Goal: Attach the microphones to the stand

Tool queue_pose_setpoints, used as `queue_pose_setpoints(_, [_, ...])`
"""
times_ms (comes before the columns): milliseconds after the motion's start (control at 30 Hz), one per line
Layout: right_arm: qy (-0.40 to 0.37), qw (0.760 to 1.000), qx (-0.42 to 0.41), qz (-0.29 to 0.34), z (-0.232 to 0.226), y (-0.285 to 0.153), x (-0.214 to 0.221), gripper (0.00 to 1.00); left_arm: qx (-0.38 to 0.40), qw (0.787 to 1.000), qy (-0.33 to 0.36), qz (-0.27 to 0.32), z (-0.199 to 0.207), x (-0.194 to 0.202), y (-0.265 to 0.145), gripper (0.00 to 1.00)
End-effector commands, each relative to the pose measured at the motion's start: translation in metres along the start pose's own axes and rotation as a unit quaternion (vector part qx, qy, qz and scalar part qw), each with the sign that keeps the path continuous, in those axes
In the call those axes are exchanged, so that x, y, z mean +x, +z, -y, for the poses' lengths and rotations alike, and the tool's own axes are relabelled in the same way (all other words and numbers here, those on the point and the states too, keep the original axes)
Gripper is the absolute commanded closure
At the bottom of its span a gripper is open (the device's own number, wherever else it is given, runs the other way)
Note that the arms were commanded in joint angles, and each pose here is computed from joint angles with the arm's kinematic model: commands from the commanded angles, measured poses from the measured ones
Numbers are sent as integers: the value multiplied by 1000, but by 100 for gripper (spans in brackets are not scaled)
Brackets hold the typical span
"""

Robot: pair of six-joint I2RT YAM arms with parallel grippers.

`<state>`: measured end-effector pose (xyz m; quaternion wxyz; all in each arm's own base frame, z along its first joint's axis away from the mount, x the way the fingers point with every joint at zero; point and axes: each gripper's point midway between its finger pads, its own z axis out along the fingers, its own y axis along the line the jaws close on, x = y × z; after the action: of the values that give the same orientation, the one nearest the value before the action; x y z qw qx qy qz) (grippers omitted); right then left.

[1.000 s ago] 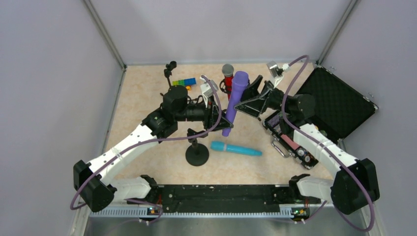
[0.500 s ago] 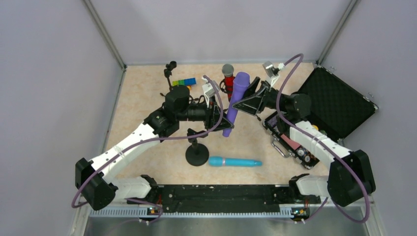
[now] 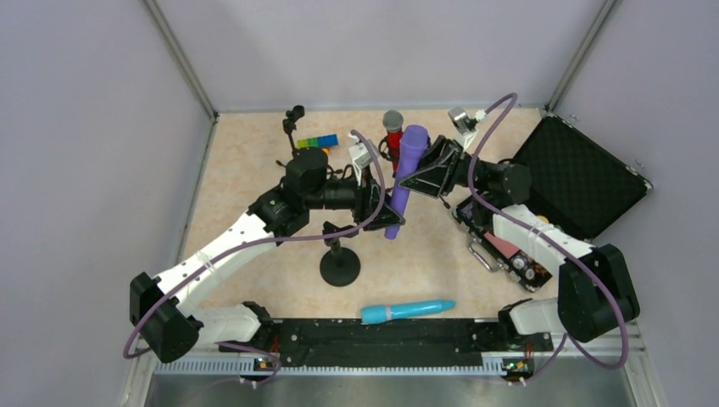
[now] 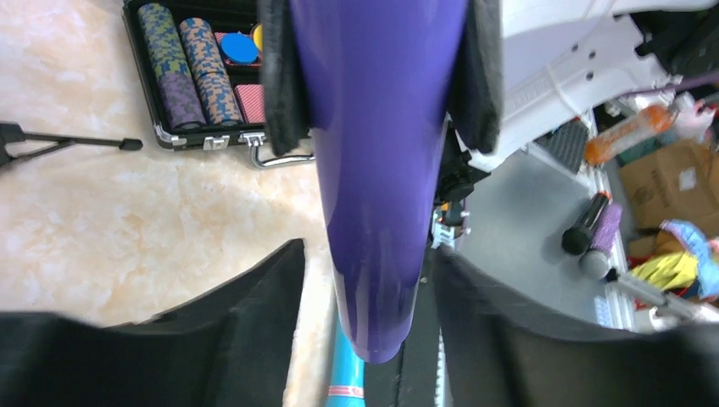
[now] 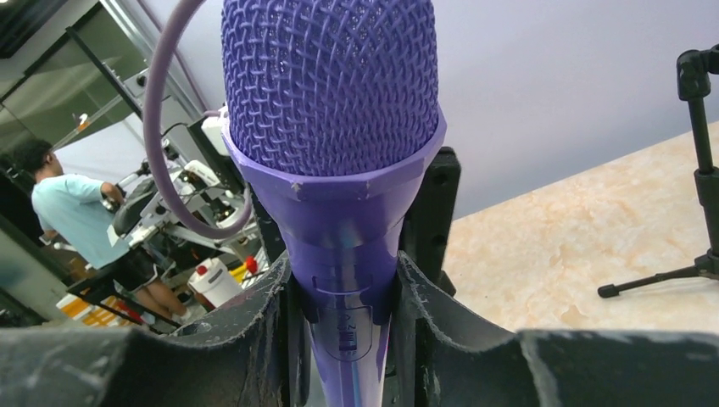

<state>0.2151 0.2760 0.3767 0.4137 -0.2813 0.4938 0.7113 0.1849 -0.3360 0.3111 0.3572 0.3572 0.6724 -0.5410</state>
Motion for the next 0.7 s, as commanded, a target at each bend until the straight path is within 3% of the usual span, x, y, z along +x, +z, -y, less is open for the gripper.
queue_pose_setpoints(0, [-18,1000,0,-3,-3,1,0,100,-31,998,40,34,-2,-20,-7,23])
queue_pose_setpoints(67, [-21,999,24,0,7,-1,1,100,-57,996,44,46,-7,-21,-14,11])
queue_pose_setpoints(133, [-25,998,59,2,16,-3,2,100,-82,994,49,58,-11,-20,-21,7])
queue_pose_setpoints(367, [-69,976,205,12,51,-25,1,100,-155,984,58,65,-26,-10,-45,6])
queue_pose_setpoints(667, [-80,967,241,4,57,-37,9,100,-172,983,53,42,-33,6,-49,8])
